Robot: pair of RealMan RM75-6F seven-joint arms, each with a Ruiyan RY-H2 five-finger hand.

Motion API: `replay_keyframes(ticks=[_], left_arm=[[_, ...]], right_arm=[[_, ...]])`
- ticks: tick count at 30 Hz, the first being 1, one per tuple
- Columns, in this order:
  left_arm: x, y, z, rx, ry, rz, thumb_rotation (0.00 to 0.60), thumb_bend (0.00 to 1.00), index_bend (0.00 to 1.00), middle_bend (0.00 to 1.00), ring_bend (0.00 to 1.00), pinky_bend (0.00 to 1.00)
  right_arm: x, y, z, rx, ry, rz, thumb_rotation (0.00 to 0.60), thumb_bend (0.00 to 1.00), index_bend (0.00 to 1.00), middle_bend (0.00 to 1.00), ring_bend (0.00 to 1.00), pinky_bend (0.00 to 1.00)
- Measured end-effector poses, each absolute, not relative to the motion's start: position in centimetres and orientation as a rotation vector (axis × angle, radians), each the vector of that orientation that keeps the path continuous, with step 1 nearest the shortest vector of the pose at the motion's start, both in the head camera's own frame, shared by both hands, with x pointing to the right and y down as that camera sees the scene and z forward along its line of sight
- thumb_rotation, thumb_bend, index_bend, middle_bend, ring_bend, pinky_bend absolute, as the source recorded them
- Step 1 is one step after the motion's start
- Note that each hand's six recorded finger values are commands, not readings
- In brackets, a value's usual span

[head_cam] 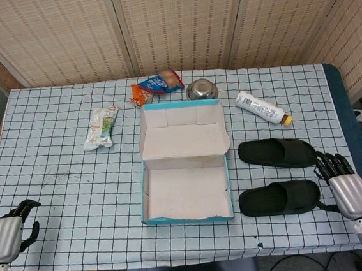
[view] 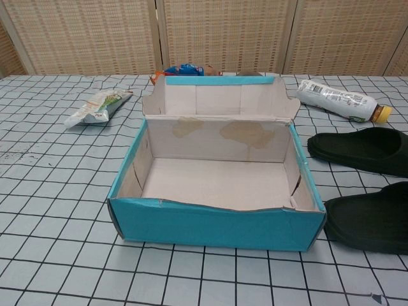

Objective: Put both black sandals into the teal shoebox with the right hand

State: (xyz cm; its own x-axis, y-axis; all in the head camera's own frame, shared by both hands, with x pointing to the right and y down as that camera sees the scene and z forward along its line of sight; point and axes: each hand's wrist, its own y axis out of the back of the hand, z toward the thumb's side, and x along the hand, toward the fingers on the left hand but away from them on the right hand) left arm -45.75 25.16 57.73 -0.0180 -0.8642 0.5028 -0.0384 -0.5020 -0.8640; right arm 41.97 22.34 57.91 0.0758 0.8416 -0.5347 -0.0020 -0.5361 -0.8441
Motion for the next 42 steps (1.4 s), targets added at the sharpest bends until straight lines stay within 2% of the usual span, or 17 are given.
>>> replay_keyframes(ticks=[15, 24, 32, 42], left_arm=[[-46.1, 25.2, 58.1, -1.605, 0.958, -1.616, 0.600, 0.50, 0.28, 0.23, 0.40, 0.57], [-45.9, 25.2, 57.8, -1.606, 0.965, -1.606, 0.600, 0.50, 0.28, 0.23, 0.41, 0.57], [-46.1, 25.1, 57.8, -1.601, 0.971, -1.609, 0.600, 0.50, 0.28, 0.23, 0.40, 0.57], [-46.2, 25.0, 57.5, -1.602, 0.985, -1.602, 0.600, 0.50, 0.28, 0.23, 0.40, 0.57]], right_arm=[[41.7, 23.2, 58.6, -1.797, -0.795, 1.604, 0.600, 0.00, 0.00, 0.00, 0.00, 0.00], [41.9, 24.6, 61.9, -1.986, -0.601, 1.804, 0.600, 0.00, 0.00, 0.00, 0.00, 0.00], [40.4, 23.8, 64.7, -1.972, -0.574, 1.767, 0.600, 0.00, 0.00, 0.00, 0.00, 0.00], [38.9, 24.2, 67.4, -2.007, -0.478, 1.789, 0.600, 0.00, 0.00, 0.00, 0.00, 0.00]])
